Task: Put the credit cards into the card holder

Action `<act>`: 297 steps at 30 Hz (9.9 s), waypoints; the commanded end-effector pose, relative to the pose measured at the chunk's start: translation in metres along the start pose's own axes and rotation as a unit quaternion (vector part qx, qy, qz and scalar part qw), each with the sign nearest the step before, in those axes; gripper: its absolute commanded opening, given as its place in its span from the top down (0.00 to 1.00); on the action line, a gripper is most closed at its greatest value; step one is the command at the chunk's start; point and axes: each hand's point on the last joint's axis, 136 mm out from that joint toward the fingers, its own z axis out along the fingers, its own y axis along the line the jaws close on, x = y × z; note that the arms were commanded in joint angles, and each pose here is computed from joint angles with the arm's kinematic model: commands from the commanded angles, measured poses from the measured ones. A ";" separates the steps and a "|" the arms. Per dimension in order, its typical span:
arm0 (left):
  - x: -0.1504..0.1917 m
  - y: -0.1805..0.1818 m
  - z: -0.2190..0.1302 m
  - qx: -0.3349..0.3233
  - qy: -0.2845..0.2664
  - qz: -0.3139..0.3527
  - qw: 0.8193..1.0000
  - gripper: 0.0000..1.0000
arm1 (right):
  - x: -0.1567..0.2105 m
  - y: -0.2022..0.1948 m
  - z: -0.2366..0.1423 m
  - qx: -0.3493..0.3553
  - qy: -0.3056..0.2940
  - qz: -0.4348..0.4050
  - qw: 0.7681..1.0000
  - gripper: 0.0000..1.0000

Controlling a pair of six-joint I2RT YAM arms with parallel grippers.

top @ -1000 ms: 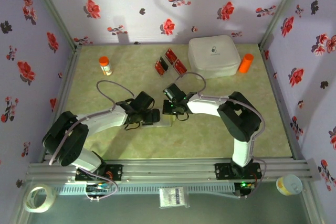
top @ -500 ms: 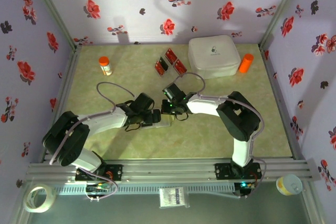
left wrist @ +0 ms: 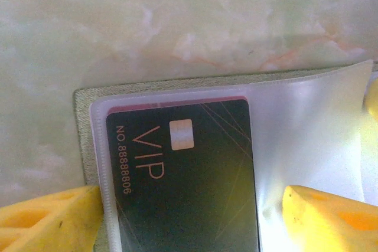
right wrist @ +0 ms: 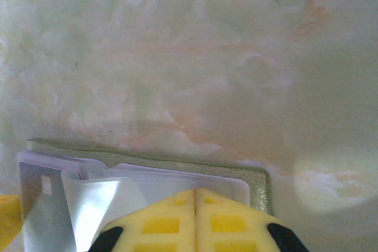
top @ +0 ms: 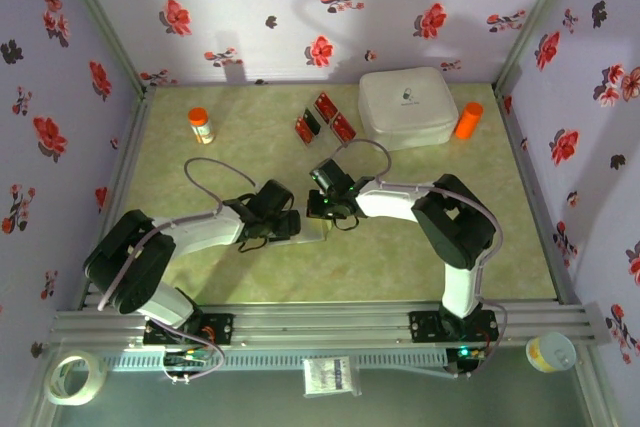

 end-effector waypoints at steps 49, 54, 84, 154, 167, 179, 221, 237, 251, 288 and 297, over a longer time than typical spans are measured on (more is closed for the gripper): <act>0.012 -0.003 0.001 0.021 0.011 0.009 1.000 0.24 | -0.021 0.048 0.006 -0.204 -0.002 0.085 0.975 0.65; 0.002 -0.008 -0.010 0.031 -0.003 0.008 0.999 0.19 | -0.019 0.054 -0.002 -0.217 0.007 0.082 0.973 0.69; -0.049 0.066 -0.095 0.038 -0.108 -0.104 0.988 0.00 | 0.016 0.110 0.000 -0.228 0.041 0.051 0.971 0.58; -0.035 0.059 -0.043 0.035 -0.034 -0.119 0.992 0.00 | -0.217 -0.001 -0.087 0.110 -0.057 -0.158 0.980 0.68; -0.036 0.049 -0.031 0.049 -0.006 -0.119 0.992 0.00 | -0.260 0.017 -0.045 0.086 -0.109 -0.189 0.972 0.59; -0.033 0.046 -0.030 0.055 0.003 -0.119 0.991 0.00 | -0.289 0.025 -0.022 0.080 -0.156 -0.211 0.962 0.60; -0.024 0.048 -0.022 0.059 0.012 -0.127 0.990 0.00 | -0.295 0.027 -0.021 0.127 -0.169 -0.267 0.940 1.00; -0.036 0.050 -0.042 0.047 -0.007 -0.101 0.994 0.00 | -0.288 0.093 -0.137 0.097 -0.232 -0.300 0.920 1.00; -0.041 0.062 -0.064 0.011 -0.020 -0.061 0.998 0.00 | -0.183 0.113 -0.194 -0.168 -0.214 -0.112 0.956 1.00; -0.016 0.077 -0.040 -0.025 0.008 -0.050 0.998 0.00 | 0.004 0.060 -0.022 -0.176 -0.101 0.008 0.979 1.00; -0.015 0.072 -0.035 -0.026 0.016 -0.038 0.999 0.00 | 0.017 0.053 -0.003 -0.167 -0.089 0.009 0.982 1.00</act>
